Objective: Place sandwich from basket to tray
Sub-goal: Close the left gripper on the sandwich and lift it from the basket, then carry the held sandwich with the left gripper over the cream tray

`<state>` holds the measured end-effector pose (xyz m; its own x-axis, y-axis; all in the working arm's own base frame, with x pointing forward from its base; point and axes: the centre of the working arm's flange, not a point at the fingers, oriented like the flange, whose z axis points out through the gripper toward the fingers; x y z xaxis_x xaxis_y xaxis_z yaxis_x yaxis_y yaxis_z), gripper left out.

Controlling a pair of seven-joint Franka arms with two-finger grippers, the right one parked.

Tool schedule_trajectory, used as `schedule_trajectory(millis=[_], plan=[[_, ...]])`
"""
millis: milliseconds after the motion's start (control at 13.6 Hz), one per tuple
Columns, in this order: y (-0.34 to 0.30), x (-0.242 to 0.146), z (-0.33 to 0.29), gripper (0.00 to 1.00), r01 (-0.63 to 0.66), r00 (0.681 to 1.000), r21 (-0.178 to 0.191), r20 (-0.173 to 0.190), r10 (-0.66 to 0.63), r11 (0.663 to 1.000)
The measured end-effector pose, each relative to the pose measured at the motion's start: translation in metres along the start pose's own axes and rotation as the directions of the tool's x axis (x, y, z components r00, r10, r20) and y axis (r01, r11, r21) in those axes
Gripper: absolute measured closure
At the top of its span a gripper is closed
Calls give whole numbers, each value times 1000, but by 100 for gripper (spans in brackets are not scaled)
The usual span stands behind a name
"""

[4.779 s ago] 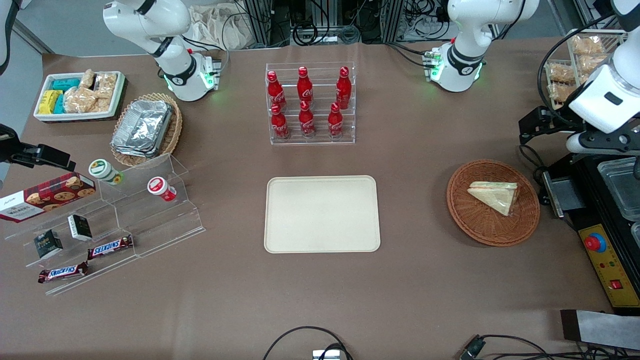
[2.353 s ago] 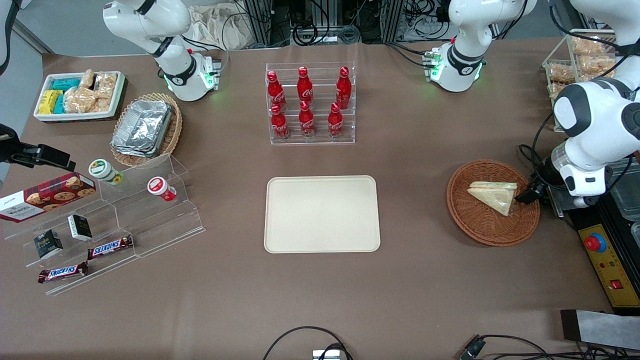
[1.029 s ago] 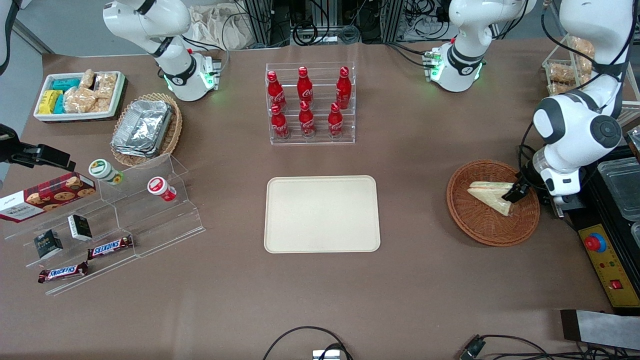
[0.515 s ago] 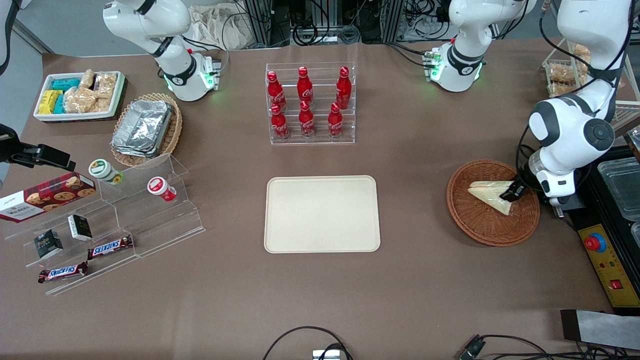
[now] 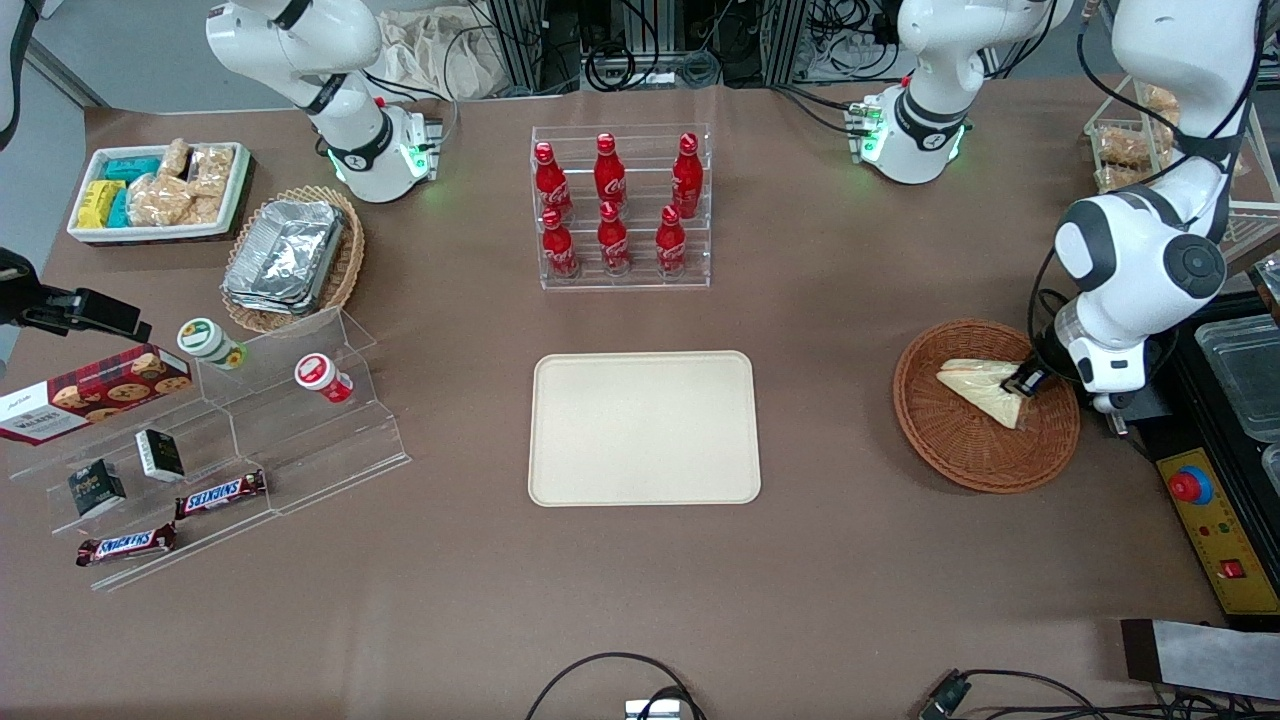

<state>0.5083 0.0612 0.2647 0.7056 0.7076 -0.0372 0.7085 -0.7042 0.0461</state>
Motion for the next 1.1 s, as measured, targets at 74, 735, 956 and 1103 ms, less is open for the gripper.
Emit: schedule_trajectory(millis=[74, 735, 956, 1103], plan=[[3, 1, -10, 73, -34, 999, 2, 4, 34, 999], [126, -45, -165, 85, -448, 894, 34, 6, 448, 893], [161, -85, -165, 85, -533, 846, 25, 7, 533, 845], [179, -107, -165, 85, -577, 817, 17, 7, 577, 817]])
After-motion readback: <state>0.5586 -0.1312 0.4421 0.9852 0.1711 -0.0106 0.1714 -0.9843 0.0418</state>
